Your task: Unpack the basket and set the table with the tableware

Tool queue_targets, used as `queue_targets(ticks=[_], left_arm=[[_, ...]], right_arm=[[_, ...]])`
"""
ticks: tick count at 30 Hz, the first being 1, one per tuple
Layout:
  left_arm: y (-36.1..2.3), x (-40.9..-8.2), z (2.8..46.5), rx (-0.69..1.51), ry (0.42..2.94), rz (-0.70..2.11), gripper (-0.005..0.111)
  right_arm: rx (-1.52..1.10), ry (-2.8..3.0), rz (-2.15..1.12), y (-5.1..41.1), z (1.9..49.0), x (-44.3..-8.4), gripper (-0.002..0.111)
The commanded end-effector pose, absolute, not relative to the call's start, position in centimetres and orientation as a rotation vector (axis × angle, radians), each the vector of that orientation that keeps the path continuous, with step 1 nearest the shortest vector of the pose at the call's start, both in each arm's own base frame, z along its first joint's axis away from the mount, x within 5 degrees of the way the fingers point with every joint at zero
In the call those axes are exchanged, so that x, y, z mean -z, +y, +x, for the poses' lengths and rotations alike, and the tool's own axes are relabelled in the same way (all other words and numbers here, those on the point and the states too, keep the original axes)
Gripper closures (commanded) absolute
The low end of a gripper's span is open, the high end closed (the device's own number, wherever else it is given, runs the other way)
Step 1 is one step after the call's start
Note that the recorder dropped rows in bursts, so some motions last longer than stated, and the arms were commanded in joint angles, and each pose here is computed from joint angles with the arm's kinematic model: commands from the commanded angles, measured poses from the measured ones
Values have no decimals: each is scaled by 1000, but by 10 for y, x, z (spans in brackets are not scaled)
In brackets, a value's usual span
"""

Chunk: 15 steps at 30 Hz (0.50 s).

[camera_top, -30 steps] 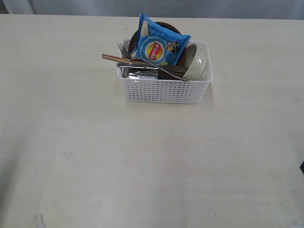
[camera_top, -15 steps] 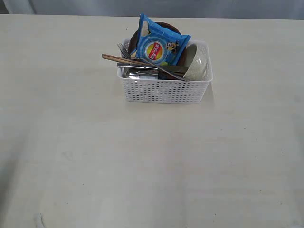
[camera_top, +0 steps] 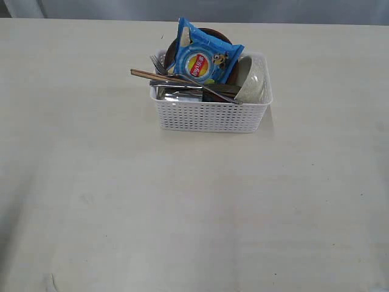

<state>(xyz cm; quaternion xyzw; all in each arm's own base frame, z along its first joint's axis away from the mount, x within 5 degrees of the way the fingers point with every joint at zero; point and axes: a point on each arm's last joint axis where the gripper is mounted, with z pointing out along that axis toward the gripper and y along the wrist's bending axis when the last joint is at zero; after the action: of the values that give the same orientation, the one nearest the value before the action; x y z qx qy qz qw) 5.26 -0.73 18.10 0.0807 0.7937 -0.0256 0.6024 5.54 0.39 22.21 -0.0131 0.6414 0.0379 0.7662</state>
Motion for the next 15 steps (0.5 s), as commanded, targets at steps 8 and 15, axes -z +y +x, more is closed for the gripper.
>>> queue_targets(ticks=[8,15], left_arm=[[-7,-181,53,56,1834,185,107],[-7,-181,53,56,1834,185,107]], right_arm=[[-94,1376,-22,4,49,-246,109],[-90,1390,-22,3,47,-275,109]])
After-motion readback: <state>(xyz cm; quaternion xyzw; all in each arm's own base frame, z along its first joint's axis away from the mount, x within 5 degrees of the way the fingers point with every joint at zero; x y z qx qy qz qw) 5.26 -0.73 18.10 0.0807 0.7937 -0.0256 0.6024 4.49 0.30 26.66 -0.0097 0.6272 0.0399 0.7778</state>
